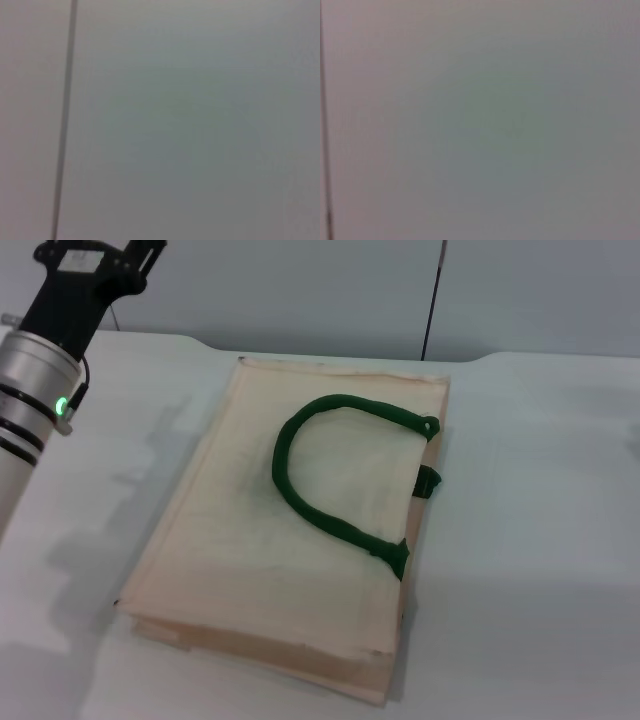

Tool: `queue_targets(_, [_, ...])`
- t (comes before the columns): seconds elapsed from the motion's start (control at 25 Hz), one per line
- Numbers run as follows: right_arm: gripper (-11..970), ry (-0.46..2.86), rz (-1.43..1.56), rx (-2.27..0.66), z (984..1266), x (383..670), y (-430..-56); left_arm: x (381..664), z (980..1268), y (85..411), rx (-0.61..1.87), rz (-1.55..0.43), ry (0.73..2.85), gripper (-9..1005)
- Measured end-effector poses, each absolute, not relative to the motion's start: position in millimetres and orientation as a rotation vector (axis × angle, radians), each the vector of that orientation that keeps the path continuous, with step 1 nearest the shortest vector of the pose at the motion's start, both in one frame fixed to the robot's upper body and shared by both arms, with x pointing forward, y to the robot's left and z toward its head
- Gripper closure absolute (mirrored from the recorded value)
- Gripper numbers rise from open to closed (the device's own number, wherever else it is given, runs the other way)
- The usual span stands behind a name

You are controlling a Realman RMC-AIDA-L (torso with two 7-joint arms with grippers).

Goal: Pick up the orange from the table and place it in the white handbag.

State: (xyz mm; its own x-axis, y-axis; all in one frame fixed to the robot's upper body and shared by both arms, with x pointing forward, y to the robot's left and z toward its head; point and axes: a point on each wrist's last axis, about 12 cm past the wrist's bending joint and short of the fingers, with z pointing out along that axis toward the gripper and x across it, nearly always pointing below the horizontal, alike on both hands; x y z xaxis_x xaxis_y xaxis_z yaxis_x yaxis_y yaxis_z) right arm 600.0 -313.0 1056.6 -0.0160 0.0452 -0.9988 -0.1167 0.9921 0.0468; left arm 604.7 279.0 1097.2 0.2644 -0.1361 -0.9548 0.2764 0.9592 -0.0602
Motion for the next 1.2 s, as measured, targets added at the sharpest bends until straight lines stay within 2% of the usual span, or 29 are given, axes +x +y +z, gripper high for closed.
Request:
queue_targets(0.24, [67, 1.548, 0.110, 0.059, 1056.4, 596.6, -317.9, 602.2, 1088.4, 275.7, 0.032, -0.298, 1.313, 258])
queue_targets(1.2, [67, 1.555, 0.129, 0.038, 1057.2, 600.2, -311.2, 598.0, 1085.6, 277.3, 0.014, -0.315, 1.315, 258])
